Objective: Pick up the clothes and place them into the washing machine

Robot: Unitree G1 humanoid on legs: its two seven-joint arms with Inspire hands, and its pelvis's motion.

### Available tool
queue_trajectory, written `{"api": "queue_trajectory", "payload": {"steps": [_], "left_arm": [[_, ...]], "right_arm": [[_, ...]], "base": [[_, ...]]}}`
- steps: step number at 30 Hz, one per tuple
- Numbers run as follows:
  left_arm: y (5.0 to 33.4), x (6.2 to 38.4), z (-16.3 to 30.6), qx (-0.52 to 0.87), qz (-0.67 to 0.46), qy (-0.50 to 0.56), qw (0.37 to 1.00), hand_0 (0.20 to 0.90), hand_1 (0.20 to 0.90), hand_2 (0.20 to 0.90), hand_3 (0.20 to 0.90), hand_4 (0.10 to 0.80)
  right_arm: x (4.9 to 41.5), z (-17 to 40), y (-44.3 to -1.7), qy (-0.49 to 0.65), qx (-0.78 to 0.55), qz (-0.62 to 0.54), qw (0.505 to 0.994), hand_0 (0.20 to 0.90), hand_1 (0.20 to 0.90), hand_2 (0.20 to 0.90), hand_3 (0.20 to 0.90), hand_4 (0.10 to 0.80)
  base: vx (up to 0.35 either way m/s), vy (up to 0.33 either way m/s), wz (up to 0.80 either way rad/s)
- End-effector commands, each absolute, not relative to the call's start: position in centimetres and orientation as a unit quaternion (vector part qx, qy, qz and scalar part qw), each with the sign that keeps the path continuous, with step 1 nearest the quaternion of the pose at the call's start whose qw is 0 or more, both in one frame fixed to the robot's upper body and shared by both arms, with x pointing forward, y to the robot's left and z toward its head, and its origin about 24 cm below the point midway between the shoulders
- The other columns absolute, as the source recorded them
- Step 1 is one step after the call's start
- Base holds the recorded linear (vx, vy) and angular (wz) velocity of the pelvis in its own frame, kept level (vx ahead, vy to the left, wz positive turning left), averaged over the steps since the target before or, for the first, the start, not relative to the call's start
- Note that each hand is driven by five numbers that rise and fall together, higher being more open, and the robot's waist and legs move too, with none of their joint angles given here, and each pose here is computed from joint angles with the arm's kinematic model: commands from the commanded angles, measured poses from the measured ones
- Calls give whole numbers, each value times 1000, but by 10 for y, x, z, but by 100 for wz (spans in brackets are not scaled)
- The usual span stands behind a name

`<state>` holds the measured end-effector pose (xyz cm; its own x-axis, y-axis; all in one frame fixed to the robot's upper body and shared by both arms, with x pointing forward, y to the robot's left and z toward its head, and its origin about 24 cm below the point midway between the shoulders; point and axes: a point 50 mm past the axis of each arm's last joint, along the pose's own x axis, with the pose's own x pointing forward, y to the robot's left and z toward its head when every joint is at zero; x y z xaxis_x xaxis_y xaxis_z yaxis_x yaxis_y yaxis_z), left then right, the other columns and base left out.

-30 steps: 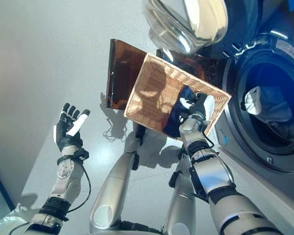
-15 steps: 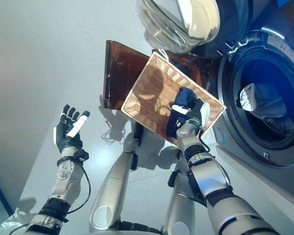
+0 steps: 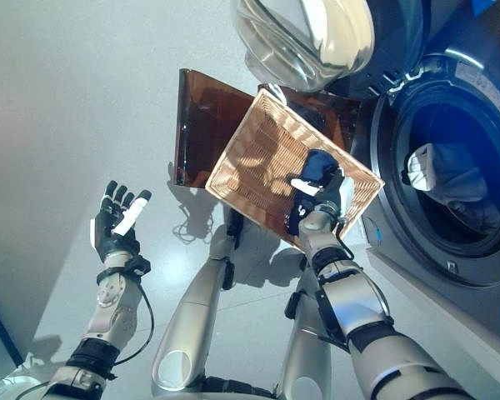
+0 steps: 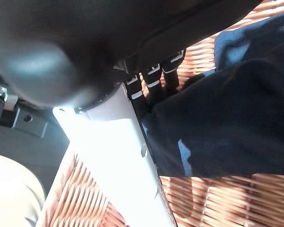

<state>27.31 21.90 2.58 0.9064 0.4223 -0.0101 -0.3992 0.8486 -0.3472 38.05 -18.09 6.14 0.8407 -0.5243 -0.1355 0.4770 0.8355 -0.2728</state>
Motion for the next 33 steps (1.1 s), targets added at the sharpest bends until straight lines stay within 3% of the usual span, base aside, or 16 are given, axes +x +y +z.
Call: {"api": "queue_trajectory", "payload": {"steps": [1,13,28,29,30,31,32,33], "left_arm": [[233,267,43,-181,238,-93,950,900,900,900,900,800],[233,266,48,-173,226,-103,953,900,900,900,900,800],[227,271,70,-162,198,-145,956,900,900,900,900,800],[227,271,70,-162,198,-145,956,900,900,900,900,800],[226,273,71,-165,194,-147,956,900,900,900,900,800],[226,273,71,-165,194,-147,956,900,900,900,900,800],[223,274,74,-170,188,-152,955,900,900,900,900,800],[222,275,74,-173,187,-153,955,900,900,900,900,800]], "right_arm": [[385,72,-188,85,-107,-265,954,900,900,900,900,800],[396,88,-174,90,-145,-224,960,900,900,900,900,800],[418,153,-180,38,-134,-235,962,900,900,900,900,800],[418,153,-180,38,-134,-235,962,771,771,771,771,708],[419,159,-184,35,-141,-240,960,540,540,540,540,543],[419,160,-184,34,-141,-240,960,422,422,422,422,459],[420,165,-189,33,-150,-245,957,247,247,247,247,333],[420,167,-191,30,-157,-247,956,200,200,200,200,300]], "base": [[0,0,0],[0,0,0],[-5,10,9],[11,37,18],[6,15,9],[11,12,7],[11,-1,8],[11,-2,10]]}}
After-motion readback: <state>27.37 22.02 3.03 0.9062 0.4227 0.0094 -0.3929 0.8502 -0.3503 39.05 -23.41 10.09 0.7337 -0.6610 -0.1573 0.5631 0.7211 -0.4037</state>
